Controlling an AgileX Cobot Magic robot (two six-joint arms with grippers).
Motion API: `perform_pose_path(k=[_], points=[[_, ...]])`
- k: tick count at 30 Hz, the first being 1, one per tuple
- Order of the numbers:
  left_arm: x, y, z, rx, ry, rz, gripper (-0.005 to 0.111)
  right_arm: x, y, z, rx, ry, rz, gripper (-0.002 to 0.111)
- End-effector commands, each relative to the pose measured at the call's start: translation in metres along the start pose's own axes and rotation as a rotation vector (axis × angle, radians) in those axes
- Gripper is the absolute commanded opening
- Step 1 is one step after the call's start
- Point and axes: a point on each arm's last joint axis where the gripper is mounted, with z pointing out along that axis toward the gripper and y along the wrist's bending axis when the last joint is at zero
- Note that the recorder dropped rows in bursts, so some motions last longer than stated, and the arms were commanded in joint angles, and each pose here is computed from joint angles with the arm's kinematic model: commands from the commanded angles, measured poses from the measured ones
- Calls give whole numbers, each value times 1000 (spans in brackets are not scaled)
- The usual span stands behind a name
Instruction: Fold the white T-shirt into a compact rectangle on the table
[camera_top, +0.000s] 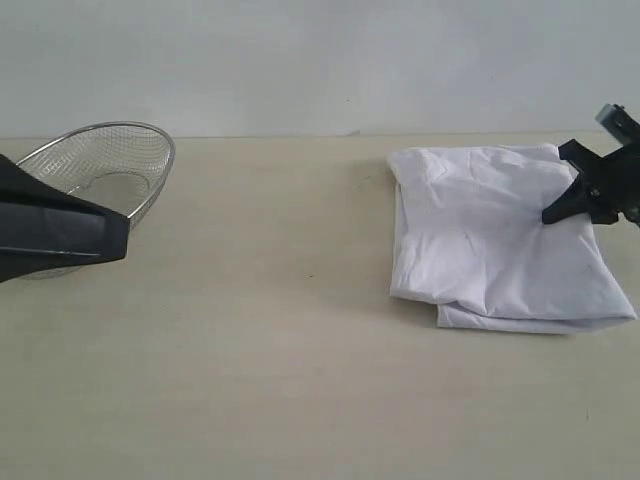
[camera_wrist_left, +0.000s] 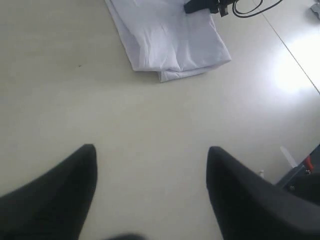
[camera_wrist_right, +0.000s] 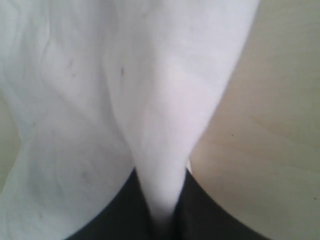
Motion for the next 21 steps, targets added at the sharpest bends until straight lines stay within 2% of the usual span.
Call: perform_pose_path(k=[1, 10, 15, 19, 21], points=[[1, -1, -1, 9, -3, 2, 60, -3, -2, -2, 6, -27, 4, 0], [1, -1, -1, 9, -3, 4, 60, -5, -2, -2, 14, -43, 38, 0], [1, -1, -1, 9, -3, 4, 60, -4, -2, -2, 13, -39, 11, 2], [1, -1, -1, 9, -3, 4, 60, -4, -2, -2, 11, -35, -8, 21], [1, -1, -1, 9, -3, 4, 60, -4, -2, -2, 13, -39, -15, 38]])
